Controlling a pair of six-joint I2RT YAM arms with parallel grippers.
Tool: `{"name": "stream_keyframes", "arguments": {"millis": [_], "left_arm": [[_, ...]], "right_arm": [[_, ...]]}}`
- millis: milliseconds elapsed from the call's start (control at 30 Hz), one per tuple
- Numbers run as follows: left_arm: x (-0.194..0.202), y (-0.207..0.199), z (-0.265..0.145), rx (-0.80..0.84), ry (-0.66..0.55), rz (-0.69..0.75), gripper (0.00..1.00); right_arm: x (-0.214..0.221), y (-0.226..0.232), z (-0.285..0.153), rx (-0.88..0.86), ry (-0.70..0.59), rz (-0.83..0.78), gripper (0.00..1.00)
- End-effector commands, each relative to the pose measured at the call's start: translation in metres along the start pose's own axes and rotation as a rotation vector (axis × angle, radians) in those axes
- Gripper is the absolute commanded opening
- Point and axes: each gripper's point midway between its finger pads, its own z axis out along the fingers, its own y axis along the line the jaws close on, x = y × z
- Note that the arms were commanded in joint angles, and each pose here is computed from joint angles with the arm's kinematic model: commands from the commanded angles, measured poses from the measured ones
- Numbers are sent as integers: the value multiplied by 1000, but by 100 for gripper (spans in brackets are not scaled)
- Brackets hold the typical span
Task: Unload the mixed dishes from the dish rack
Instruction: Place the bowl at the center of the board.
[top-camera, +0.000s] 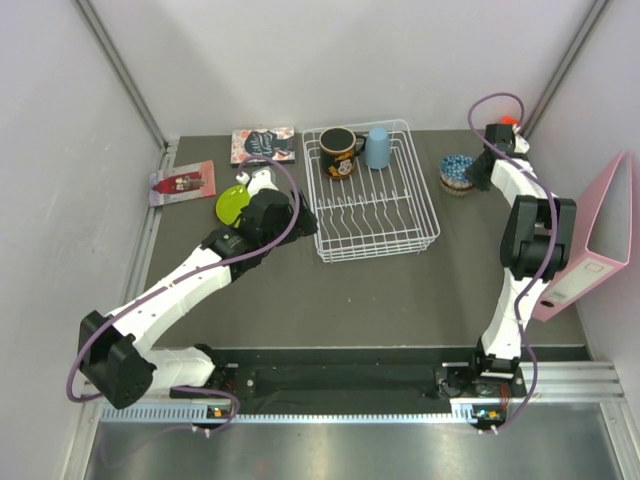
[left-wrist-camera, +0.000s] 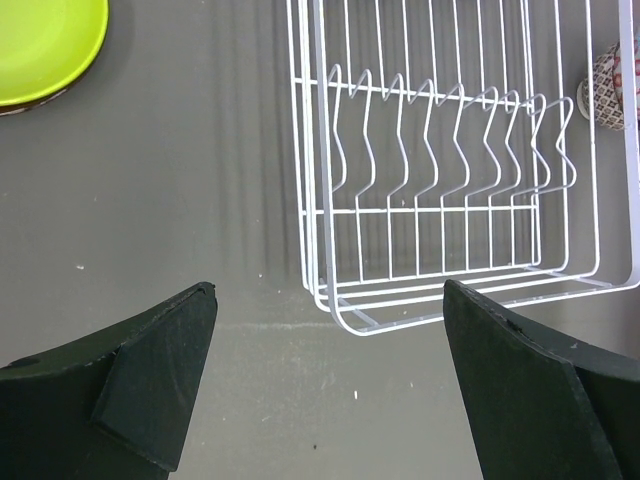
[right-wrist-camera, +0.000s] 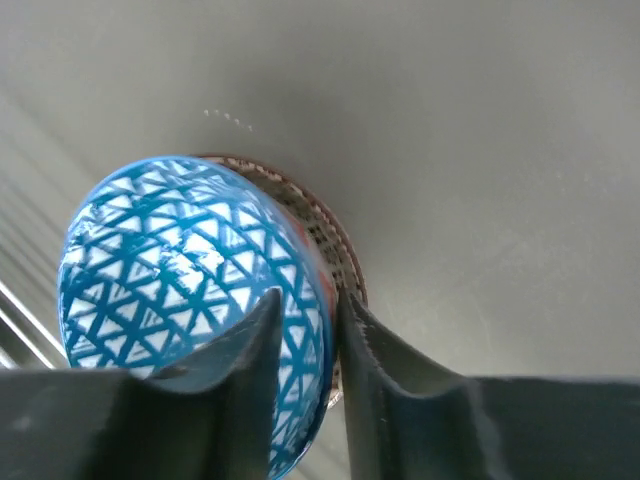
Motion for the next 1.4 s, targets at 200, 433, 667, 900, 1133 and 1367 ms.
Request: {"name": "stream_keyframes", "arguments": {"millis": [200,433,667,900,1133,1367], "left_arm": [[-2,-8,-1,35,-5,-21,99],[1,-7,-1,32,9,-19,99],[5,-8,0,39,28,-20,99],[8,-8,0,40,39,-15,99],[-5,-15,1,45,11,7,99],[-42,-24,8,7,-63,48,99]], "right_arm": [[-26,26,-30,-95,-84,-10,52],[-34,24,-50,-92,-102,-22,60],[-39,15,-53,-39,-109,-59,60],[-47,17,-72,-54,-137,-34,60],[-81,48,-139,-222,-225,48,61],[-81,80,-219,-457,-267,59,62]]}}
